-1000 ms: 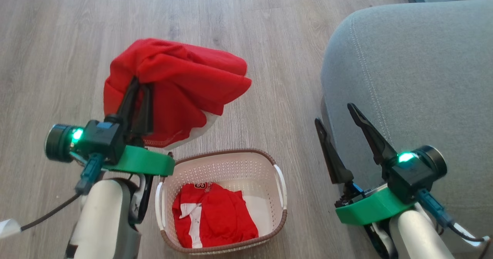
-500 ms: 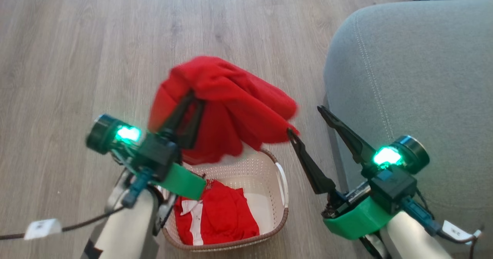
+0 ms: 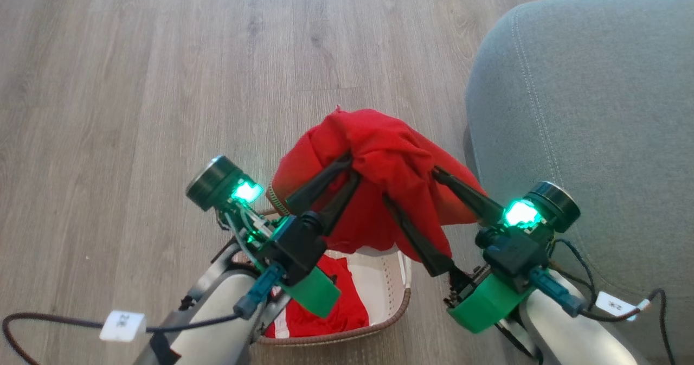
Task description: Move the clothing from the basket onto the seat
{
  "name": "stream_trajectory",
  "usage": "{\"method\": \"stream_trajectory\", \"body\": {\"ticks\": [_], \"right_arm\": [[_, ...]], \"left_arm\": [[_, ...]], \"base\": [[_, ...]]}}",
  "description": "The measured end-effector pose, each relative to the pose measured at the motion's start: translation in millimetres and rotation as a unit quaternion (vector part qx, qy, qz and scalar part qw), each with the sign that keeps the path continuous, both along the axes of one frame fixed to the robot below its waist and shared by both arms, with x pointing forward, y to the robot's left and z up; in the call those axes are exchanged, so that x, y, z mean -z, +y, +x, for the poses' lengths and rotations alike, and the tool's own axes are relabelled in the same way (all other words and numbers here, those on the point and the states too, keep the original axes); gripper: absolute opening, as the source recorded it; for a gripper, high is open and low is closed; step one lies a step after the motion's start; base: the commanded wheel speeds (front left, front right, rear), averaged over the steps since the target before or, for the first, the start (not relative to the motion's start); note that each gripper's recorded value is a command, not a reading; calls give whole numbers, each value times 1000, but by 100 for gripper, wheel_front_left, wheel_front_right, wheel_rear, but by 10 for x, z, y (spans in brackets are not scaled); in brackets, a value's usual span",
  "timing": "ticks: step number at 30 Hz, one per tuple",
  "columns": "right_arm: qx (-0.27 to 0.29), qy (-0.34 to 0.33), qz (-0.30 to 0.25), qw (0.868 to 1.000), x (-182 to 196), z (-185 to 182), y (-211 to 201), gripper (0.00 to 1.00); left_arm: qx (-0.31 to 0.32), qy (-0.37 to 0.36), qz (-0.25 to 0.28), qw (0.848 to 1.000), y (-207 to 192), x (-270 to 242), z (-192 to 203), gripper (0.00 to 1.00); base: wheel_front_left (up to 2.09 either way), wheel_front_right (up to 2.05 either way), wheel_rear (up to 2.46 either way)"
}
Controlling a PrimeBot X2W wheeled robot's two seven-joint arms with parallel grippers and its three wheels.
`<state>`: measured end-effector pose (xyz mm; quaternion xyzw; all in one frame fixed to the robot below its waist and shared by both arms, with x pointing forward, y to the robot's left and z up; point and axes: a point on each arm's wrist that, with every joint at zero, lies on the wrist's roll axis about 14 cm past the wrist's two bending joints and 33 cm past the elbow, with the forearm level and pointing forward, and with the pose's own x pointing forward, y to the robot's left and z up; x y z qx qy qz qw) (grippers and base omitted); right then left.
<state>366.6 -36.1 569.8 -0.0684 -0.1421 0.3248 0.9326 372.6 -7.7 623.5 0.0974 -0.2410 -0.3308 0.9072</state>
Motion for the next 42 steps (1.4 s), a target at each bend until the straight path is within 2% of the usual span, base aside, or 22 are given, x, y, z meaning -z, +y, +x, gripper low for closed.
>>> {"method": "stream_trajectory", "body": {"ticks": [8,15,16,17,18,26,27,28,30,36,42], "right_arm": [[-21,-2,-37,999,87,12,91,100],[-32,-4,-41,999,81,23,190,100],[-36,-3,-41,999,86,13,217,82],[-38,0,-42,998,107,5,238,23],[-39,3,-42,998,128,4,251,0],[-26,0,-14,1000,11,72,260,0],[-24,-1,-12,1000,-5,76,251,0],[-23,-3,-10,1000,-22,79,242,0],[-20,-7,-7,1000,-51,86,232,0],[20,-17,19,999,-188,174,39,0],[70,-17,28,997,-188,226,-231,0]], "left_arm": [[31,8,-14,999,-142,-26,-96,0],[47,19,-28,998,-176,-44,-140,0],[47,19,-28,998,-179,-47,-147,0],[48,19,-28,998,-182,-48,-153,0],[50,21,-28,998,-187,-44,-160,0],[46,31,-37,998,-168,-28,-163,0],[43,35,-40,998,-156,-16,-152,14],[41,37,-41,998,-147,-10,-147,36],[40,40,-43,997,-141,-2,-141,100],[17,50,-55,997,-36,24,-113,100],[-29,84,-49,995,159,276,-15,100]], "base": [[0,0,0],[0,0,0],[0,0,0],[0,0,0],[0,0,0],[0,0,0],[0,0,0],[0,0,0],[0,0,0],[0,0,0],[0,0,0]]}}
